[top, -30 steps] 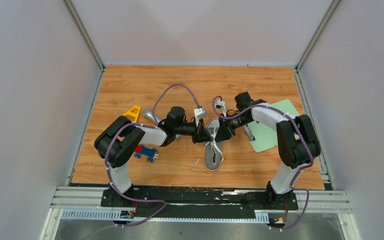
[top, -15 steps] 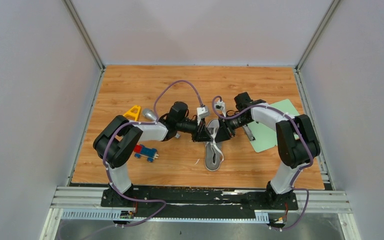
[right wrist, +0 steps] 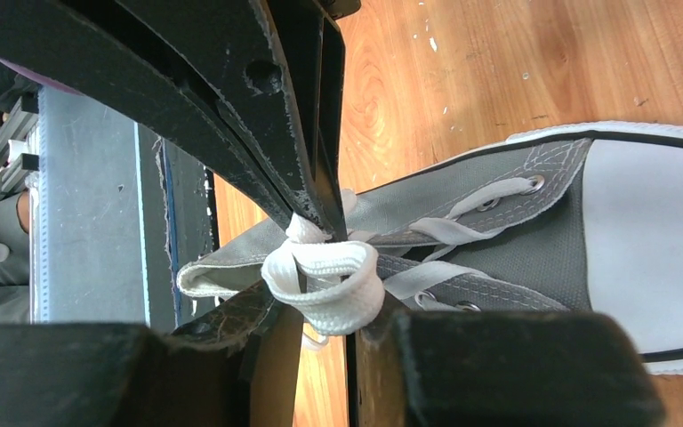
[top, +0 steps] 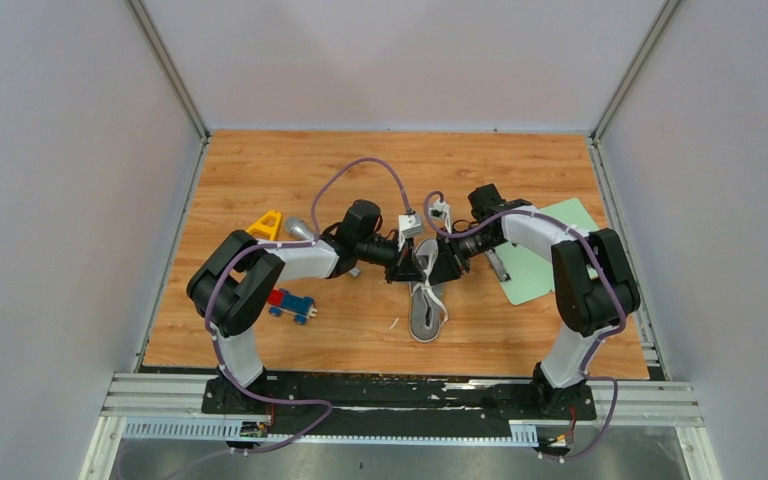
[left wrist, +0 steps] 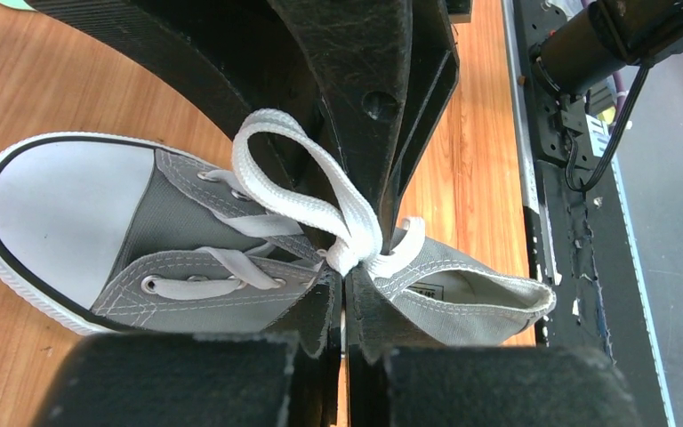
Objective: Tie the shoes
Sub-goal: Cross the shoelace with the shoelace.
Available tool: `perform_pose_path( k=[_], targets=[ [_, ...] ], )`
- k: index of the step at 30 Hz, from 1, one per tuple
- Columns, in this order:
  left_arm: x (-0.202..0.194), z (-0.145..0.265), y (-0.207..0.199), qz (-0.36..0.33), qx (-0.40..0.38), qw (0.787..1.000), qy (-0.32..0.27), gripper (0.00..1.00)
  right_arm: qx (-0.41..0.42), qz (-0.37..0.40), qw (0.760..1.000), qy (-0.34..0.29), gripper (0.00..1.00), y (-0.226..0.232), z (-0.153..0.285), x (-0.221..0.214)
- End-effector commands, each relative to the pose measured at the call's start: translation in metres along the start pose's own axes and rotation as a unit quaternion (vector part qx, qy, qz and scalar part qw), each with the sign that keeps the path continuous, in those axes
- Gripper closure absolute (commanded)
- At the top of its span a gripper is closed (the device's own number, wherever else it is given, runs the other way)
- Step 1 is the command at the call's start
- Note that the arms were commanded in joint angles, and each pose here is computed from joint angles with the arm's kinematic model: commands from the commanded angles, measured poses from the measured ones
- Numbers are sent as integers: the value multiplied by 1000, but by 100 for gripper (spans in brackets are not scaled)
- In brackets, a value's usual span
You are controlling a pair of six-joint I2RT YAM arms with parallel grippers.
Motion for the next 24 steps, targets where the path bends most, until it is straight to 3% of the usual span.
perform_pose_path(
  k=[1, 5, 7, 14, 24],
  targets=[
    [20, 0, -5, -33, -19, 999, -25, 100, 18, 27, 999, -23, 78, -3, -3, 15],
    [20, 1, -6, -37, -27, 999, -28, 96, 21, 24, 999, -23, 81, -5, -5, 14],
    [20, 2, -7, -39, -29, 998, -29, 93, 21, 23, 999, -25, 87, -5, -5, 14],
    [24, 7, -8, -43, -22, 998, -29, 67, -6, 43, 999, -30, 95, 4, 5, 15],
    [28, 10, -6, -62, -29, 998, -8, 59, -46, 58, 996, -40, 96, 10, 19, 18]
  ],
)
Point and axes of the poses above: each gripper's point midway between its finger pads, its own z axis back along the fingers, its own y axis along the line the jaws close on, x = y × z, the point moved 10 cm from there along z, back along the fingers, and after that the axes turned 6 degrees about -z, right-handed, at the moved point
